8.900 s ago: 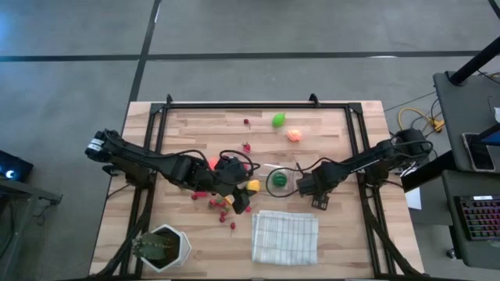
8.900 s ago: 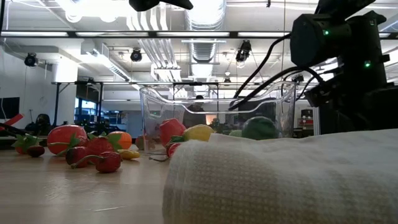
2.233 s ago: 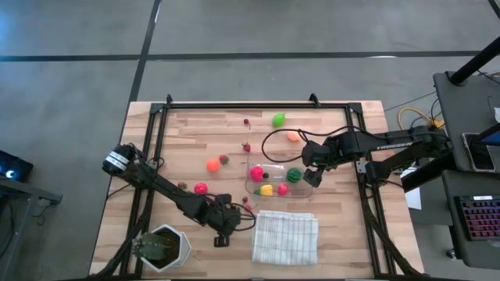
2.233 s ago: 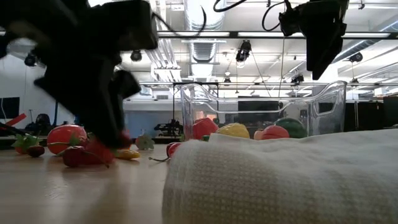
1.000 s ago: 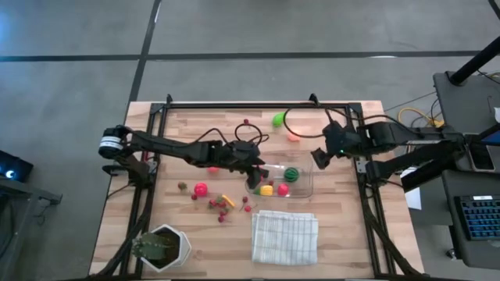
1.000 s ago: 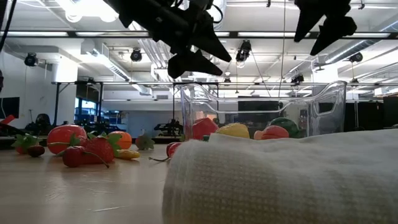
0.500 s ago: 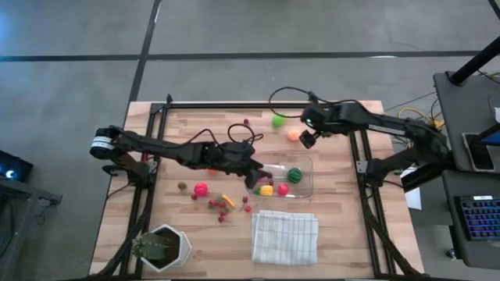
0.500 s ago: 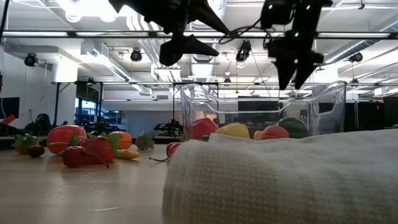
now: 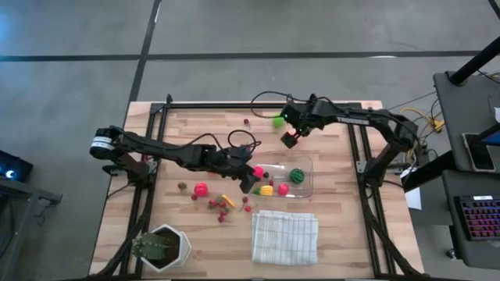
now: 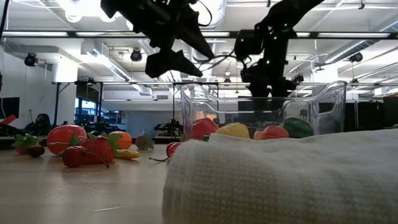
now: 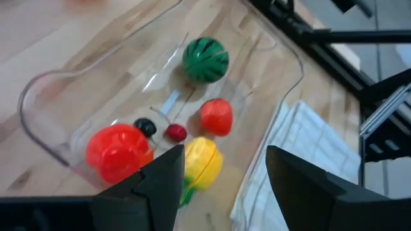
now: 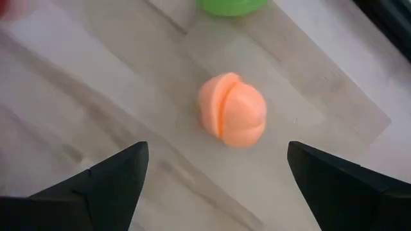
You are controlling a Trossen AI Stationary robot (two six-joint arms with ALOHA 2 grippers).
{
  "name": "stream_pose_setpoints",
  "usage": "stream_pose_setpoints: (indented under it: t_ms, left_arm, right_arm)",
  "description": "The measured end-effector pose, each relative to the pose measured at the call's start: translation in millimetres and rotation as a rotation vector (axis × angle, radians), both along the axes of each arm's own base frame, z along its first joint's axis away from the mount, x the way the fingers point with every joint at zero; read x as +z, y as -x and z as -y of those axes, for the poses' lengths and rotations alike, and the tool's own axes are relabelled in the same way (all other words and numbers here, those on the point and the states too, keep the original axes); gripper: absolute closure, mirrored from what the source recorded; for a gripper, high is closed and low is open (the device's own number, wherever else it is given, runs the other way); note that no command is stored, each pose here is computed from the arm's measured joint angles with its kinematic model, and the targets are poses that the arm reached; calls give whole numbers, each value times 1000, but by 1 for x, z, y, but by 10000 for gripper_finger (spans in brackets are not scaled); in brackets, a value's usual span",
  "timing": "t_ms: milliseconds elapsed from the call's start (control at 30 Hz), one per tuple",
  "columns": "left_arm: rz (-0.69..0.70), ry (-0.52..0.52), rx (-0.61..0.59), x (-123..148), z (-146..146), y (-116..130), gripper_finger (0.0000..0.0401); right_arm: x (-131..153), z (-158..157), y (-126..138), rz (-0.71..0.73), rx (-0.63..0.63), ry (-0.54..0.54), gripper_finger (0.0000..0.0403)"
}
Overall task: Pick and placing Produce into tupperware
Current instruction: Put the pink peach into the transparent bin
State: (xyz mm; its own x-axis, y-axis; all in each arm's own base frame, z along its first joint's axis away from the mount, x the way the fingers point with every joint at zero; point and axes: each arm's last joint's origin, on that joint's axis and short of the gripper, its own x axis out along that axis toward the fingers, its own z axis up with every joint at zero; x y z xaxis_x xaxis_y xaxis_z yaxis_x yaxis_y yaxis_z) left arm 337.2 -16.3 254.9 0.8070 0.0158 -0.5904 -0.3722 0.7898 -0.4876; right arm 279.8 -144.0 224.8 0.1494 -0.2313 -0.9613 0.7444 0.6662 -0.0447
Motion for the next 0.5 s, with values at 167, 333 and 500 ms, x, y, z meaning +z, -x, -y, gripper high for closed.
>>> stream_pose_setpoints:
  t_ms: [167, 333, 500]
  left_arm:
    - [-49, -25, -17, 0, -1, 8, 197]
    - [-78, -72, -21, 5, -6, 17, 197]
    - [-109, -105, -20, 7, -10, 24, 197]
  right_arm:
    - [-10, 22, -5, 12, -50, -83, 38]
    - [-31, 34, -10, -23, -72, -144, 38]
    - [-50, 37, -14, -77, -77, -154, 38]
